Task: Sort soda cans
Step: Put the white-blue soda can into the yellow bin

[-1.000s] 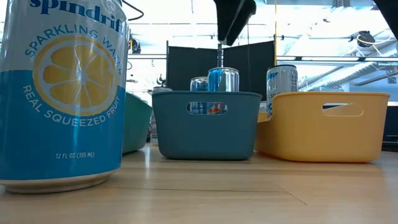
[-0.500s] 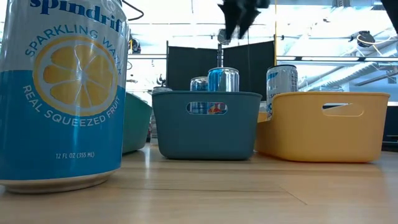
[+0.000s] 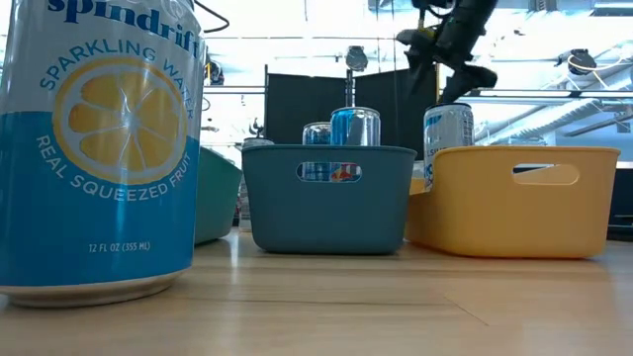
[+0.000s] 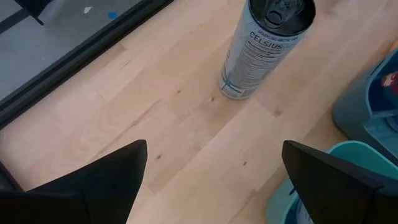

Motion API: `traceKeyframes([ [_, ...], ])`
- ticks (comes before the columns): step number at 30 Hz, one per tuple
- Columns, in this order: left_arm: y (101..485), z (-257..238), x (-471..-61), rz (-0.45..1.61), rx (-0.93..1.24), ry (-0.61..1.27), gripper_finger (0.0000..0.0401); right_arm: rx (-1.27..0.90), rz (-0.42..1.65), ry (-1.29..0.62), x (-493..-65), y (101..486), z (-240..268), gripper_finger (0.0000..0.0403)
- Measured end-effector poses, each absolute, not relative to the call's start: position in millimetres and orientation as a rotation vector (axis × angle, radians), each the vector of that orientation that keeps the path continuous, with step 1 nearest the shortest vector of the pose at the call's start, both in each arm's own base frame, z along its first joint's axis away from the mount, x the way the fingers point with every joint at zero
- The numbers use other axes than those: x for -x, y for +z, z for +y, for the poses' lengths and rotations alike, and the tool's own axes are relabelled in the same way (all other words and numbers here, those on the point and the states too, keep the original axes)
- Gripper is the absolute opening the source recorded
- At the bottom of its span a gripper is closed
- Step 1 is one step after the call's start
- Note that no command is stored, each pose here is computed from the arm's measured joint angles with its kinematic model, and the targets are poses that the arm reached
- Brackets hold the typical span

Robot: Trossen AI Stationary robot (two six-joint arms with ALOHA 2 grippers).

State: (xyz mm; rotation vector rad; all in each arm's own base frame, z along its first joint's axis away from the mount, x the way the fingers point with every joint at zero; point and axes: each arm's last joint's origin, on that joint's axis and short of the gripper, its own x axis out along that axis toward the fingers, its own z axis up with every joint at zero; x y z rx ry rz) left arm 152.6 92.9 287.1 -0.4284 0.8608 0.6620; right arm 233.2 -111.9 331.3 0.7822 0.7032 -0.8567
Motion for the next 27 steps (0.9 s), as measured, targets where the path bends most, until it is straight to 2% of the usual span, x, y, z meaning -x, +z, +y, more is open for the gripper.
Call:
traceKeyframes([
  [5, 287, 93, -153, 0.861, 0.426, 0.666, 0.0382, -0.816, 0.564, -0.827, -230, 325, -115, 0.0302],
  [14, 289, 94, -155, 0.828, 0.419, 0.665, 0.0382, -0.814, 0.572, -0.817, -236, 320, -116, 0.0302],
  [20, 290, 95, -156, 0.810, 0.416, 0.665, 0.0382, -0.812, 0.487, -0.792, -242, 326, -119, 0.0302],
  [23, 290, 95, -156, 0.810, 0.416, 0.665, 0.0382, -0.828, 0.373, -0.802, -248, 331, -123, 0.0302],
  [27, 290, 95, -156, 0.810, 0.416, 0.665, 0.0382, -0.784, 0.184, -0.678, -274, 338, -134, 0.0302],
])
